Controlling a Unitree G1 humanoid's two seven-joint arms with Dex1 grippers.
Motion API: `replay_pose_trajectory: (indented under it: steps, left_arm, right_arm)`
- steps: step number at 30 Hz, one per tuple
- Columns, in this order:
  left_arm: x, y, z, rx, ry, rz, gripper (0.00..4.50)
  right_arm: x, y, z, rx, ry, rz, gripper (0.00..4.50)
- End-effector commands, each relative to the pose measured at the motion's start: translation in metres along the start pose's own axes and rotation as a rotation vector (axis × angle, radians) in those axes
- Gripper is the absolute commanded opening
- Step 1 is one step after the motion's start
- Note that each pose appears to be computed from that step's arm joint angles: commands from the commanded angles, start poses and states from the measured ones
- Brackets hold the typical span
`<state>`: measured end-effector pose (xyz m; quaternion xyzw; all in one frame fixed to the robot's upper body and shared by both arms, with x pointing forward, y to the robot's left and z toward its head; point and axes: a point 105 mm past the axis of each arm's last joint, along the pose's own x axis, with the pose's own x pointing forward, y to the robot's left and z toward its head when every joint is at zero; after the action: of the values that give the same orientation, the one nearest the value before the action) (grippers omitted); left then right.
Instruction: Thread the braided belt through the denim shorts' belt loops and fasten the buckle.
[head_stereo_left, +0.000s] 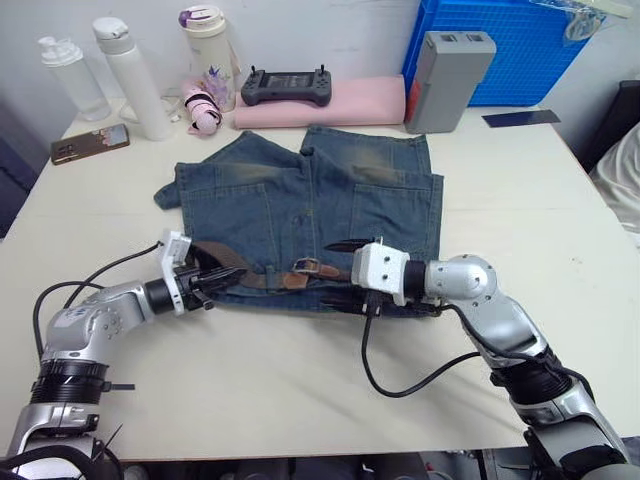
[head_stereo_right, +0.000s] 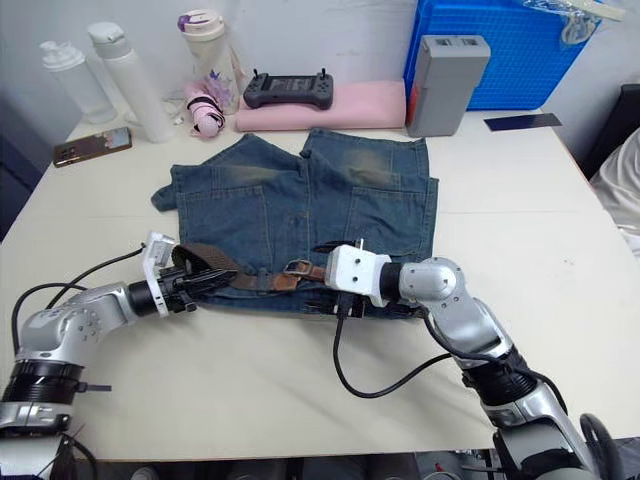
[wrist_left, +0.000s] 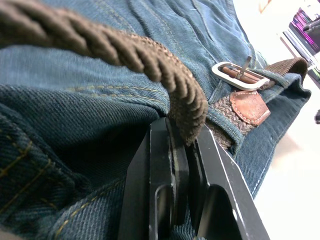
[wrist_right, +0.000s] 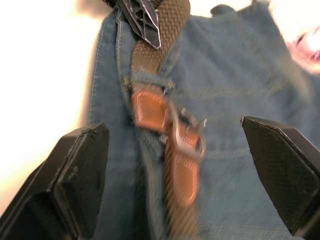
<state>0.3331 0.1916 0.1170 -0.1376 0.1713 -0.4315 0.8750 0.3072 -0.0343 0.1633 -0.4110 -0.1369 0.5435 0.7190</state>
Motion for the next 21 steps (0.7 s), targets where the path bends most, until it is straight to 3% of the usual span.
replay_pose_trajectory:
  steps: [1, 7, 17, 21]
  left_arm:
    - [0.008, -0.004, -0.004, 0.015, 0.024, -0.034, 0.00]
    - [0.007, -0.004, -0.006, 0.022, 0.027, -0.033, 0.00]
    - [0.002, -0.003, -0.004, 0.024, 0.021, -0.023, 0.00]
    - [0.002, -0.003, -0.004, 0.023, 0.017, -0.023, 0.00]
  right_arm:
    - [0.007, -0.006, 0.016, -0.178, -0.059, -0.053, 4.45]
    - [0.013, -0.005, 0.017, -0.301, -0.071, -0.076, 4.45]
    - [-0.002, -0.032, 0.010, -0.291, -0.061, -0.116, 4.45]
    - [0.003, -0.025, -0.002, -0.328, -0.021, -0.091, 4.45]
